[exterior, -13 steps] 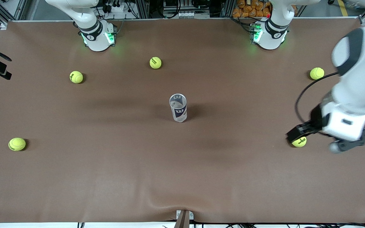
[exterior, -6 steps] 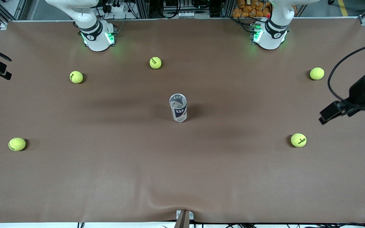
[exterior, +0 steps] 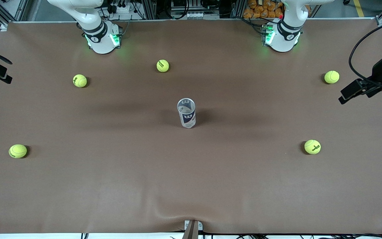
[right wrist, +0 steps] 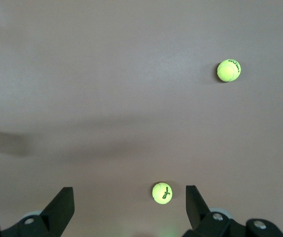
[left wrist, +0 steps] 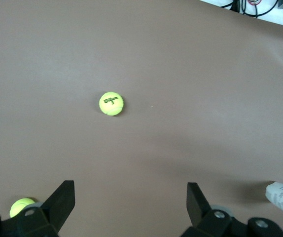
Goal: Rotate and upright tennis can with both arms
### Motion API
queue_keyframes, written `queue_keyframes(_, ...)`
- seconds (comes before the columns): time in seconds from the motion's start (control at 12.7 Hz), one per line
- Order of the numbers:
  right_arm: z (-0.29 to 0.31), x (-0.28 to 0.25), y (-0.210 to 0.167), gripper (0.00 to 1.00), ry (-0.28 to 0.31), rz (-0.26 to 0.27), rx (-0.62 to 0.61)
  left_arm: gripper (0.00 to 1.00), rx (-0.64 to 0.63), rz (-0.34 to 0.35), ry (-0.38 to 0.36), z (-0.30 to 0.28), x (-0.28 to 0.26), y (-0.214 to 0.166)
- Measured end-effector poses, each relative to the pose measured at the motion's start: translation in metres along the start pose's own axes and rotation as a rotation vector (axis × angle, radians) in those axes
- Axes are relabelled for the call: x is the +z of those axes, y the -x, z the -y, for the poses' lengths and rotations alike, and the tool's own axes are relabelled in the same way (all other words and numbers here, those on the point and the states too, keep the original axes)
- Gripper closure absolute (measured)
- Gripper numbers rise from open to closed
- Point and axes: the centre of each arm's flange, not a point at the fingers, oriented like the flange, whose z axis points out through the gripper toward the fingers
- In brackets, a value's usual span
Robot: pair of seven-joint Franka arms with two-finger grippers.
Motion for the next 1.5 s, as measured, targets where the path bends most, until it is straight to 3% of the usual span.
queue_keyframes(0.47, 0.0, 0.0, 0.0, 0.0, 0.0, 0.0, 0.0, 0.0, 0.045, -0.046, 0.006, 0.027, -0.012, -0.012)
queue_keyframes(1.5, 0.0, 0.001, -0.001, 0.0, 0.0, 0.001, 0.0, 0.0, 0.131, -0.038, 0.003, 0.024, -0.022, -0.012)
